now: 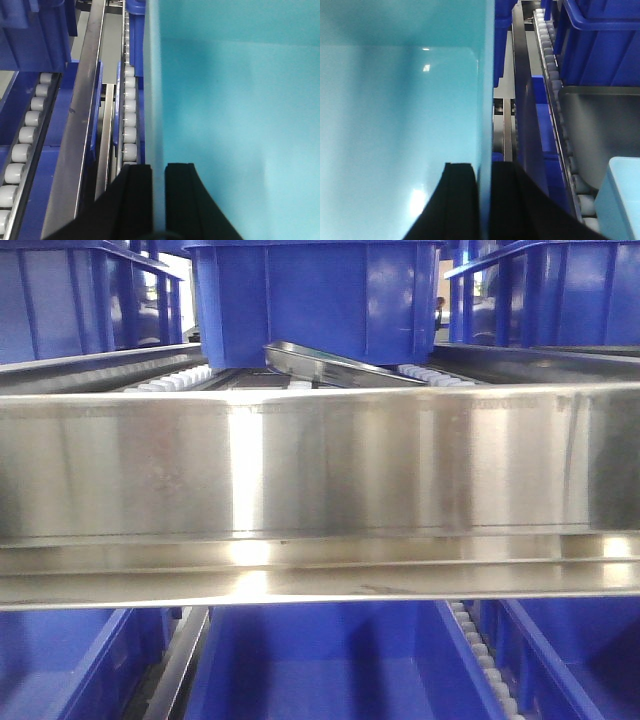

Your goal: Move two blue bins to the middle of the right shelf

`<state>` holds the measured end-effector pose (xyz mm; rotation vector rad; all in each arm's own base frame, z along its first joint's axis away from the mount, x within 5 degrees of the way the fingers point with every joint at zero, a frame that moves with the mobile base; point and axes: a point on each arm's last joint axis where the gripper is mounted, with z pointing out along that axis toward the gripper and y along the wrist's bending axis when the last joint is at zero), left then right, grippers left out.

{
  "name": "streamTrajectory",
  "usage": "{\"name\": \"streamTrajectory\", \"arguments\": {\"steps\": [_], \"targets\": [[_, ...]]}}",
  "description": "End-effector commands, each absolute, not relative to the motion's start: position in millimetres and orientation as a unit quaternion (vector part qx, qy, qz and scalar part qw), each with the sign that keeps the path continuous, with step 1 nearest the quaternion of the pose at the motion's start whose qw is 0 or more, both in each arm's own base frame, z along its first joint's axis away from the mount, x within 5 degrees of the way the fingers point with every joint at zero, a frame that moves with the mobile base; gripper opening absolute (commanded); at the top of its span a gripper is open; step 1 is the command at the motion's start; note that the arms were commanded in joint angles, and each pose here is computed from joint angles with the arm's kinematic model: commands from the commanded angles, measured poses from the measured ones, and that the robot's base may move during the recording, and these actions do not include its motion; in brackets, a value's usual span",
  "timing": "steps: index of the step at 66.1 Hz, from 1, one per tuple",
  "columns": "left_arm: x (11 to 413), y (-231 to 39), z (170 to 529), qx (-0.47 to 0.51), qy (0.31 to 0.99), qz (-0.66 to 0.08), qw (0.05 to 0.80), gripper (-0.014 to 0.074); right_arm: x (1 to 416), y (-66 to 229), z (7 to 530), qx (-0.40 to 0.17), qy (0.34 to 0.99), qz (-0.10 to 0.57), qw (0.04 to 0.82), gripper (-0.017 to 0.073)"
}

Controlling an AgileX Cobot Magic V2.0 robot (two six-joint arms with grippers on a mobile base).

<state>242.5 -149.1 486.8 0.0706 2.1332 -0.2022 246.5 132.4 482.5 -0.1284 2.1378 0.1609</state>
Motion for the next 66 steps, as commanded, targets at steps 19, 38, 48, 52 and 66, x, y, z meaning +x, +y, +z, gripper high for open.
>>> {"name": "streamTrajectory", "arguments": {"steps": [19, 38, 48, 52, 66], "targets": [[241.0, -151.1, 495.8, 0.034, 0.858, -0.098, 0.503, -0.0111, 245.6, 128.8, 493.6, -0.057, 0.855, 0.061, 0.513, -0.0158], [244.1, -153.8, 493.0, 0.036, 0.860, -0.096, 0.500, -0.0111, 245.6, 128.8, 493.6, -0.057, 0.855, 0.061, 0.513, -0.0158], [245.6, -155.3, 492.3, 0.038, 0.858, -0.098, 0.502, -0.0111, 245.7, 129.0, 493.9, -0.057, 0.853, 0.061, 0.514, -0.0158], [245.9, -155.7, 492.9, 0.039, 0.856, -0.100, 0.505, -0.0111, 245.7, 129.0, 493.9, -0.057, 0.853, 0.061, 0.514, -0.0158], [246.0, -155.9, 493.2, 0.039, 0.855, -0.101, 0.507, -0.0111, 245.7, 129.0, 493.9, -0.057, 0.853, 0.061, 0.514, -0.0158]]}}
